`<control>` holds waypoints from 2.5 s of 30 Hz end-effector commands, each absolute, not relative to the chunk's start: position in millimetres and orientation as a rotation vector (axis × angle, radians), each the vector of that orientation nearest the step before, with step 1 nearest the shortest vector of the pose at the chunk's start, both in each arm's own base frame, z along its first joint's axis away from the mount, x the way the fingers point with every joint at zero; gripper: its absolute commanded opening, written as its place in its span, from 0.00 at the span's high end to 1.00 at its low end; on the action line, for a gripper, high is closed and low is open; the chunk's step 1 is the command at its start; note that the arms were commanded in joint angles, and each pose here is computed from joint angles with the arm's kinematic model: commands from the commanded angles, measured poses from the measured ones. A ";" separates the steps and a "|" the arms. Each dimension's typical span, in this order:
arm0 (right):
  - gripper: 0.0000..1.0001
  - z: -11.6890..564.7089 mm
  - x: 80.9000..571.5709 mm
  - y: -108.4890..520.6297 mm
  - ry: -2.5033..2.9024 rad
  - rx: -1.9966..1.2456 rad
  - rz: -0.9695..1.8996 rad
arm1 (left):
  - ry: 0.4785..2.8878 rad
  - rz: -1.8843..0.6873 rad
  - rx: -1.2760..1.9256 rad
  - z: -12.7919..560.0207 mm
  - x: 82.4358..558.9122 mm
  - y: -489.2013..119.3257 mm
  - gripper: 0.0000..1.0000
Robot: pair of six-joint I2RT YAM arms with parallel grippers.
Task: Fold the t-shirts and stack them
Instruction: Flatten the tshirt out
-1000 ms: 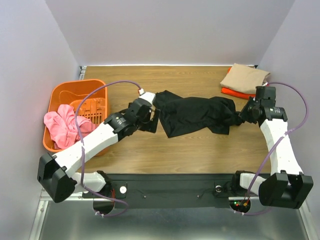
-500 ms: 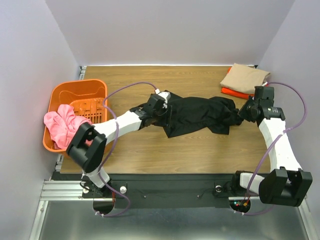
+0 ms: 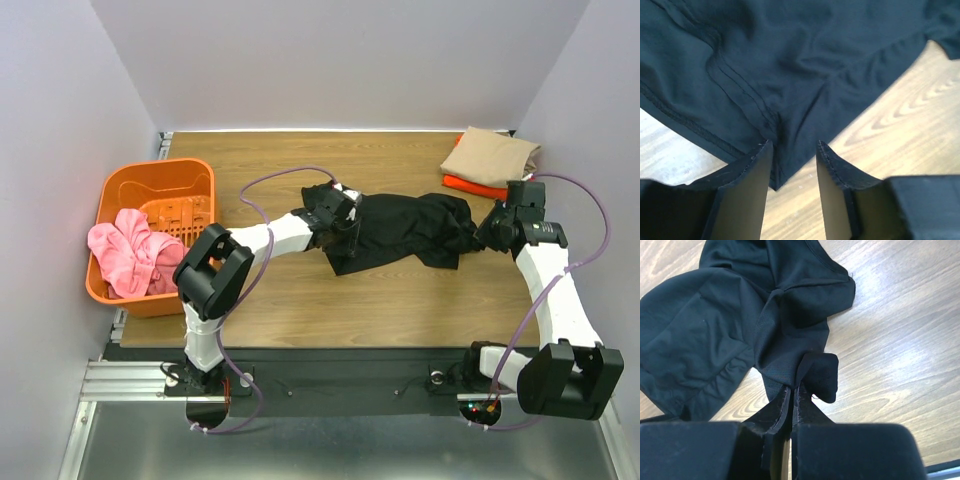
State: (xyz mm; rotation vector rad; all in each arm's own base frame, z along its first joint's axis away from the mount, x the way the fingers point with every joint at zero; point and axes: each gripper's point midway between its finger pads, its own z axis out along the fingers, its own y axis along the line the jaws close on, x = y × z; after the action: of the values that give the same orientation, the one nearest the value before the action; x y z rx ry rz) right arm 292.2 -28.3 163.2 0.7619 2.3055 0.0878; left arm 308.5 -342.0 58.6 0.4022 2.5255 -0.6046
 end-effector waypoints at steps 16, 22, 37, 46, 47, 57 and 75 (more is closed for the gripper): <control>1.00 174.1 310.3 -28.7 2.244 0.753 0.129 | 2.570 -0.462 0.396 52.4 319.8 -346.4 0.50; 1.00 175.4 310.9 -28.9 2.240 0.756 0.129 | 2.592 -0.428 0.399 43.6 319.1 -343.5 0.58; 1.00 180.2 307.4 -26.6 2.254 0.648 0.126 | 2.360 -0.326 0.046 132.4 365.7 -268.5 1.00; 1.00 136.4 280.4 5.1 2.425 0.598 0.283 | 2.304 -0.312 -0.153 157.0 355.3 -198.9 1.00; 1.00 127.2 273.0 8.3 2.463 0.597 0.287 | 2.301 -0.301 -0.180 155.6 353.0 -186.8 1.00; 0.98 85.9 237.8 41.8 2.698 0.467 0.237 | 2.334 -0.234 -0.241 137.0 336.4 -142.1 1.00; 0.41 108.8 222.2 59.3 2.786 0.340 0.215 | 2.354 -0.242 -0.250 123.9 334.5 -137.5 1.00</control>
State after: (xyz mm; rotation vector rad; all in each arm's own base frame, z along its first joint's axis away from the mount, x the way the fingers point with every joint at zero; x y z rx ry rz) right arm 224.7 56.5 104.4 0.3586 2.7649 0.1982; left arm 332.6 -138.9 113.6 -0.2580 2.3938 -0.2270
